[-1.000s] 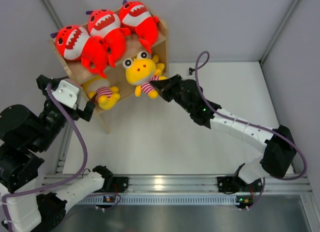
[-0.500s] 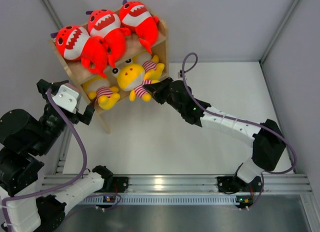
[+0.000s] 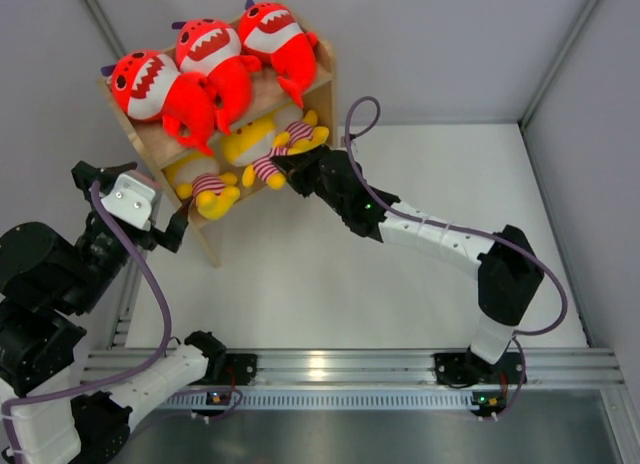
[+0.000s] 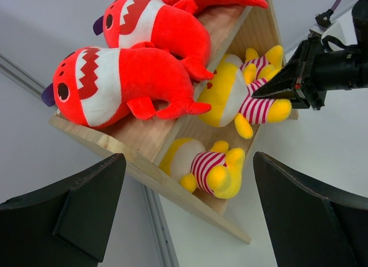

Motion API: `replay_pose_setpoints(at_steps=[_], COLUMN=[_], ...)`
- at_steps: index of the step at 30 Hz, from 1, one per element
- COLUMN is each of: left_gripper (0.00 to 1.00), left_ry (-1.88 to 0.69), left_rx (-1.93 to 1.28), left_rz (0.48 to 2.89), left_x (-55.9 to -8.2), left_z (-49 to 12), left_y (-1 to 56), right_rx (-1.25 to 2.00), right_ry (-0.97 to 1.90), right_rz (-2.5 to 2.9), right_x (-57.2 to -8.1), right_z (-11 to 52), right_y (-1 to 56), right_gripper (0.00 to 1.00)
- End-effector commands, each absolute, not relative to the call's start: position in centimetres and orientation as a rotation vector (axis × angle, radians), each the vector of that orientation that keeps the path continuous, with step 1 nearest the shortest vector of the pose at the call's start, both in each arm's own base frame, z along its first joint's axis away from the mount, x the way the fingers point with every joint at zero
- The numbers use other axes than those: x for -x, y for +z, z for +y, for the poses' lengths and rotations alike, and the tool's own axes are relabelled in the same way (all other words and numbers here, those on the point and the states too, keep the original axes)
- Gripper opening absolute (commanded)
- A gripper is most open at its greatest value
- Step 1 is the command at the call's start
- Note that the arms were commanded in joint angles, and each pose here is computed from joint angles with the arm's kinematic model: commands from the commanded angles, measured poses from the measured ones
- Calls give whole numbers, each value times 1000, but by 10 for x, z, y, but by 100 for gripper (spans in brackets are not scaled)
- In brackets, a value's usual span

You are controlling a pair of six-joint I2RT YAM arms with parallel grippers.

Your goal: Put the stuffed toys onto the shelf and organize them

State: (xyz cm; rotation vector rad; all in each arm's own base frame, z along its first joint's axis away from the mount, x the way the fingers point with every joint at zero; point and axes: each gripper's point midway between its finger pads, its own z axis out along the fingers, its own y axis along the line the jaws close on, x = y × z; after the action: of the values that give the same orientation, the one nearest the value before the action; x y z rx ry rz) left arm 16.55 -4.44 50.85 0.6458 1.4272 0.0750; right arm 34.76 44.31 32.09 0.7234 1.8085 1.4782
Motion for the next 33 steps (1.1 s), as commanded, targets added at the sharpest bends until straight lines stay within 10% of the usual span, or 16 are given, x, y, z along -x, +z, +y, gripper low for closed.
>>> replay_pose_setpoints(at_steps=[1, 11, 26, 33], left_gripper=[99, 99, 99, 99], left_ry=[67, 70, 65, 70], left_rx=[-642, -648, -664, -658], left_rz=[1410, 1411, 1409, 1413], left_x=[-165, -163, -163, -164], left_z=[-46, -45, -47, -46], left_y=[511, 508, 506, 507], right_rx=[-778, -856, -780, -740], right_ry=[1578, 1548, 1638, 1642], right_rz=[1676, 1723, 1756, 1745], right_x=[-353, -369, -350, -337], right_z=[456, 485, 488, 477], right_y=[365, 335, 348, 356], right_gripper=[0, 0, 73, 77])
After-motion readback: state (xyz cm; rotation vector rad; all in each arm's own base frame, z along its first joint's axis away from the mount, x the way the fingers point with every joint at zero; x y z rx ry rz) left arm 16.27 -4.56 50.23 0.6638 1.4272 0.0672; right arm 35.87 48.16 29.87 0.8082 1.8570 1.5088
